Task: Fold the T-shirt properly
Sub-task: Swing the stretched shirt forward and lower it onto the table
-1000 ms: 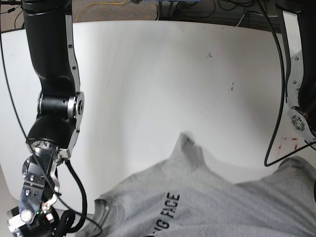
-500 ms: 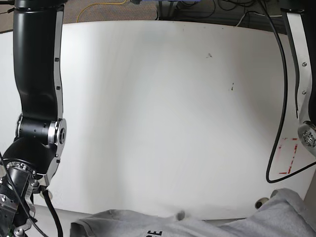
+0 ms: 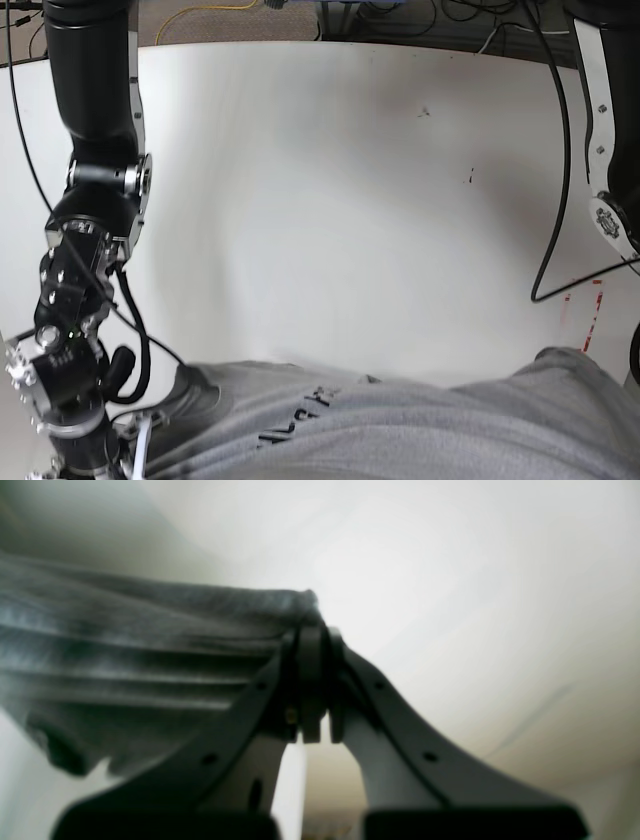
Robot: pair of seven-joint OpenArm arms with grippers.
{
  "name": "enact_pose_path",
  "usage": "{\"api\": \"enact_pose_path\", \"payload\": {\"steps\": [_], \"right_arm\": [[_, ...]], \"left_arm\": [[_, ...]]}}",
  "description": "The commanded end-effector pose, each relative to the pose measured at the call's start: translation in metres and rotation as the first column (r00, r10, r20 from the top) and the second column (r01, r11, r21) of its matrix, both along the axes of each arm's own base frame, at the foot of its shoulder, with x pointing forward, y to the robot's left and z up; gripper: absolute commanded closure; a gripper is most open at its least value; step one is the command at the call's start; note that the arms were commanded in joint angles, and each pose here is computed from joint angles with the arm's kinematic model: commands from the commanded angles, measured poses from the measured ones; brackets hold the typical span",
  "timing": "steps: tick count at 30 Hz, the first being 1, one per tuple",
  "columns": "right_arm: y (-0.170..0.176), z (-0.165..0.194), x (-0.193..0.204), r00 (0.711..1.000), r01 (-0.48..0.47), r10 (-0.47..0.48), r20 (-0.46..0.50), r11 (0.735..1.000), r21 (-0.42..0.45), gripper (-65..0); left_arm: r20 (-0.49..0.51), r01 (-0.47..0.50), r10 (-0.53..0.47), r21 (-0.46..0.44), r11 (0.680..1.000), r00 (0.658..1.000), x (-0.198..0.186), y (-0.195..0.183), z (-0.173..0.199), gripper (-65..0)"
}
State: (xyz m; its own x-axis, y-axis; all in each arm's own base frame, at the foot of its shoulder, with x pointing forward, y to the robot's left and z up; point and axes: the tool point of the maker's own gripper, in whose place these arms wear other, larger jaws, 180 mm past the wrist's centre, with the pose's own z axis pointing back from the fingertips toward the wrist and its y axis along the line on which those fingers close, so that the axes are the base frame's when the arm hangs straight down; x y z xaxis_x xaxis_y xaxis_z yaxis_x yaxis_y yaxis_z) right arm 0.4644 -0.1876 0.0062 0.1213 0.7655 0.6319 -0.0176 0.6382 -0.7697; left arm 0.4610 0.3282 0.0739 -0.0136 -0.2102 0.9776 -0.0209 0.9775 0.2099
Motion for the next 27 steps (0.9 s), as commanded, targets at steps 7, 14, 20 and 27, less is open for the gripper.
{"api": "enact_pose_path", "payload": {"steps": [7, 14, 20, 27], "right_arm": [[-0.047, -0.104, -0.030, 0.983, 0.108, -0.089, -0.162, 0.988, 0.111, -1.0], [-0.058, -0.195, -0.067, 0.952, 0.157, -0.085, -0.293, 0.959, 0.234, -1.0], [-0.062, -0.255, -0.105, 0.904, 0.226, -0.099, -0.416, 0.937, 0.268, -0.8], [-0.058, -0.286, -0.140, 0.867, 0.279, -0.111, -0.486, 0.916, 0.287, -0.8]], "left_arm": [[-0.090, -0.036, 0.036, 0.000, 0.999, 0.995, -0.033, 0.024, -0.079, 0.0], [-0.231, -0.063, 0.057, -0.019, 0.998, 0.971, -0.067, 0.036, -0.157, 0.0], [-0.327, -0.075, 0.062, -0.027, 0.997, 0.943, -0.104, 0.040, -0.206, 0.0], [-0.430, -0.106, 0.070, -0.060, 0.993, 0.900, -0.143, 0.051, -0.250, 0.0]]}}
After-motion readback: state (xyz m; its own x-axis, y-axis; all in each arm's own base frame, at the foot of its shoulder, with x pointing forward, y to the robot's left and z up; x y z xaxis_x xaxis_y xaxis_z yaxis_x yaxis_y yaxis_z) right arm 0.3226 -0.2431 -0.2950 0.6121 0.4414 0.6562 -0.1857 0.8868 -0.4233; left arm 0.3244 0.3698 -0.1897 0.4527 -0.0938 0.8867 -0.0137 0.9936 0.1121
